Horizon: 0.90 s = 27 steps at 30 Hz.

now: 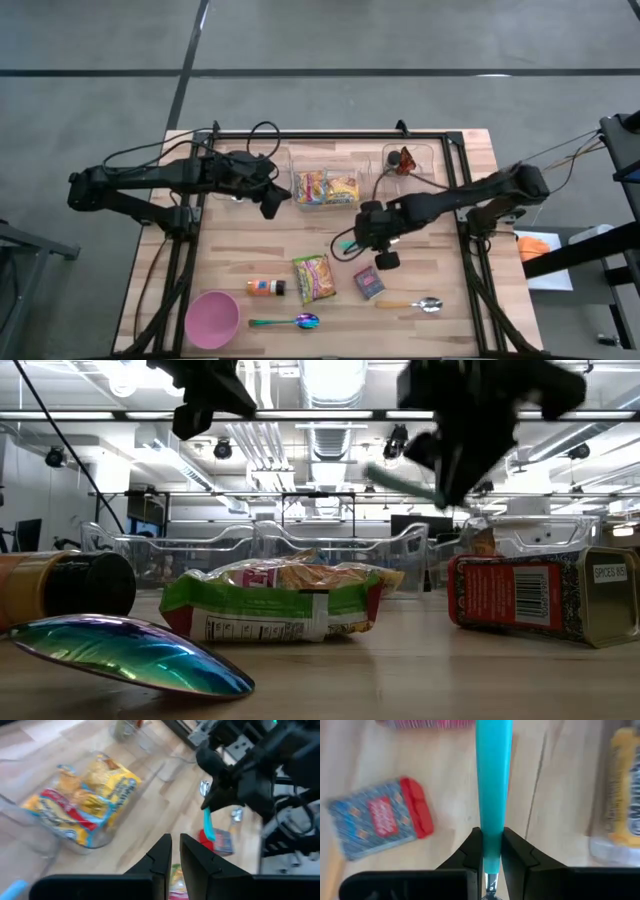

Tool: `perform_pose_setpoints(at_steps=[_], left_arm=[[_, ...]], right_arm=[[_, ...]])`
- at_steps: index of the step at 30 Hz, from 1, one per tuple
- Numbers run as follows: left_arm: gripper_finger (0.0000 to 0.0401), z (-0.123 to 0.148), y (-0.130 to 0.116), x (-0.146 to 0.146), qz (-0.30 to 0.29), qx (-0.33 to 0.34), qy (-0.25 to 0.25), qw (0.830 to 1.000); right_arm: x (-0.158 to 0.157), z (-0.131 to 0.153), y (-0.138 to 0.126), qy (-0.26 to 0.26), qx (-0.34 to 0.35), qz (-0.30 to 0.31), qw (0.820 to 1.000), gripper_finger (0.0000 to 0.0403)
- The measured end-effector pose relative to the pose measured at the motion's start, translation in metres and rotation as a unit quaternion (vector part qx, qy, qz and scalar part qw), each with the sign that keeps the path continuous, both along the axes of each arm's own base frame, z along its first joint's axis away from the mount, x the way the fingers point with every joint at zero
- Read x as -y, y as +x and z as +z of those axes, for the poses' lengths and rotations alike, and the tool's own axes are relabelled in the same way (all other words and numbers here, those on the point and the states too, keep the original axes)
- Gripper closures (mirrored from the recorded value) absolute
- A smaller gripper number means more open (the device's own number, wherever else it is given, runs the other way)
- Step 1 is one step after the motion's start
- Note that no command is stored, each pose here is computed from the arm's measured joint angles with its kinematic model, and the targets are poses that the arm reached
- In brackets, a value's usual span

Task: Pick & Place Food Item
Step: Put the blue spoon into the left transparent bin

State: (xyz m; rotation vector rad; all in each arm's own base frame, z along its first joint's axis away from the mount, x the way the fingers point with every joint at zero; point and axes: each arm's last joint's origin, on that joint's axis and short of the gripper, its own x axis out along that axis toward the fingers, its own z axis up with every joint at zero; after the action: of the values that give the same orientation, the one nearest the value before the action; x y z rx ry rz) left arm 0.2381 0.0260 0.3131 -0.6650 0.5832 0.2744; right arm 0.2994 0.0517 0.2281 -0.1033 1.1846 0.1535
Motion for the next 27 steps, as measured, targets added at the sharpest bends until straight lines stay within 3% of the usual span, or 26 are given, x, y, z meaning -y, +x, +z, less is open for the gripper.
perform_pose_setpoints(at_steps=[3,6,10,14,20,27], left_arm=[[0.0353,-0.004,0.005,0.001,-0.023,-0.003,-0.026,0.999],[0.0341,-0.009,0.011,0.001,-0.003,-0.009,-0.068,0.998],[0.0296,-0.014,0.024,-0.001,0.043,0.006,-0.156,0.987],[0.0241,-0.012,0.038,-0.003,0.079,0.053,-0.220,0.971],[0.0179,-0.010,0.050,-0.009,0.102,0.100,-0.255,0.956],[0.0161,-0.016,0.055,-0.010,0.108,0.089,-0.261,0.955]], right_arm=[[0.003,0.021,-0.004,0.007,0.025,-0.036,0.999,0.0367],[0.008,0.044,-0.005,-0.014,0.043,-0.093,0.995,0.0367],[0.013,0.070,-0.001,-0.068,0.045,-0.154,0.985,0.0367],[0.020,0.086,0.008,-0.089,0.030,-0.180,0.979,0.0367],[0.021,0.095,0.028,-0.113,0.034,-0.186,0.975,0.0367],[0.028,0.098,0.041,-0.122,0.027,-0.181,0.975,0.0367]])
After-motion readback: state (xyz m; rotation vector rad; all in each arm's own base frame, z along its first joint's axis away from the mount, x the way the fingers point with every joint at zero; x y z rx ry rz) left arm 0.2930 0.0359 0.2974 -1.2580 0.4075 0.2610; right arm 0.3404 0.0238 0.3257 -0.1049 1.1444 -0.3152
